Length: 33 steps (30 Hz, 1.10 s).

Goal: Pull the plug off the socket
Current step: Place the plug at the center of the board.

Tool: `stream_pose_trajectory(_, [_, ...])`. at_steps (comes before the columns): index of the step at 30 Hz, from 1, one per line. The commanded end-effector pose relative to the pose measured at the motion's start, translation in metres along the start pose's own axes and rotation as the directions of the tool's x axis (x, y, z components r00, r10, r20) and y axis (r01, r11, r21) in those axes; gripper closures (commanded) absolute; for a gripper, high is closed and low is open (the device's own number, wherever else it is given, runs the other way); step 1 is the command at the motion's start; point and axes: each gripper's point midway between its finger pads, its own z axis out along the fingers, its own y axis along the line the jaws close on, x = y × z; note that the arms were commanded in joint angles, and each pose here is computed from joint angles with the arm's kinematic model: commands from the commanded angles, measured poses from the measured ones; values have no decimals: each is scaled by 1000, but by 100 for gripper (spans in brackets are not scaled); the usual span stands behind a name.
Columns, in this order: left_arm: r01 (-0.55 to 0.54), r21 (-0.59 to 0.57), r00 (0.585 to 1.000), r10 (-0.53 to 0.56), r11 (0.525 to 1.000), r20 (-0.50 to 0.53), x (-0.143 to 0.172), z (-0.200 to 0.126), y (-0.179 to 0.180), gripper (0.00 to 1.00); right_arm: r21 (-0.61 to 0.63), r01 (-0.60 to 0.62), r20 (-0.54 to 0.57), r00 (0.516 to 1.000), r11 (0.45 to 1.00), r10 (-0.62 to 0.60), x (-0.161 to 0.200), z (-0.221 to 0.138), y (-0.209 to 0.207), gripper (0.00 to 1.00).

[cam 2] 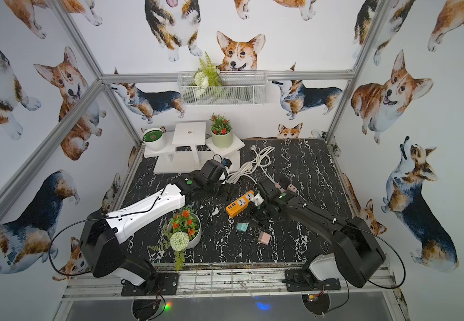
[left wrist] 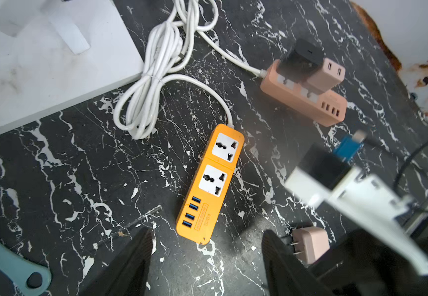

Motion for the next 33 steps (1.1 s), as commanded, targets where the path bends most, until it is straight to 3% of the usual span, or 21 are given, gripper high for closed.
stream_pose_trajectory(1, [86, 34, 994, -88, 996, 58, -13, -13, 0, 27, -5, 118, -21, 993, 993, -118, 4, 15, 6, 100])
stream_pose_trajectory(5, [139, 53, 984, -144, 989, 103, -18, -26, 4, 24, 26, 160, -50, 986, 987, -159, 7, 36, 0, 100])
stream_pose_trajectory(14, [154, 63, 981, -160, 986, 112, -12, -37, 8, 20, 16, 198, -84, 977, 980, -196, 2, 69, -10, 100])
stream_pose_trajectory(19, [149, 61, 982, -154, 987, 105, -8, -39, 9, 20, 8, 189, -112, 976, 982, -187, 3, 78, -16, 78])
stream_pose_trajectory(22, [147, 61, 983, -153, 987, 99, -7, -38, 9, 19, 32, 178, -139, 975, 984, -172, 6, 83, -25, 74])
stream_pose_trajectory(27, [142, 62, 984, -148, 988, 104, -7, -39, 9, 20, 68, 161, -156, 976, 985, -149, 9, 86, -37, 55])
stream_pose_trajectory(33, [152, 67, 982, -159, 986, 106, -8, -38, 8, 20, 102, 133, -150, 982, 986, -117, 4, 84, -46, 50])
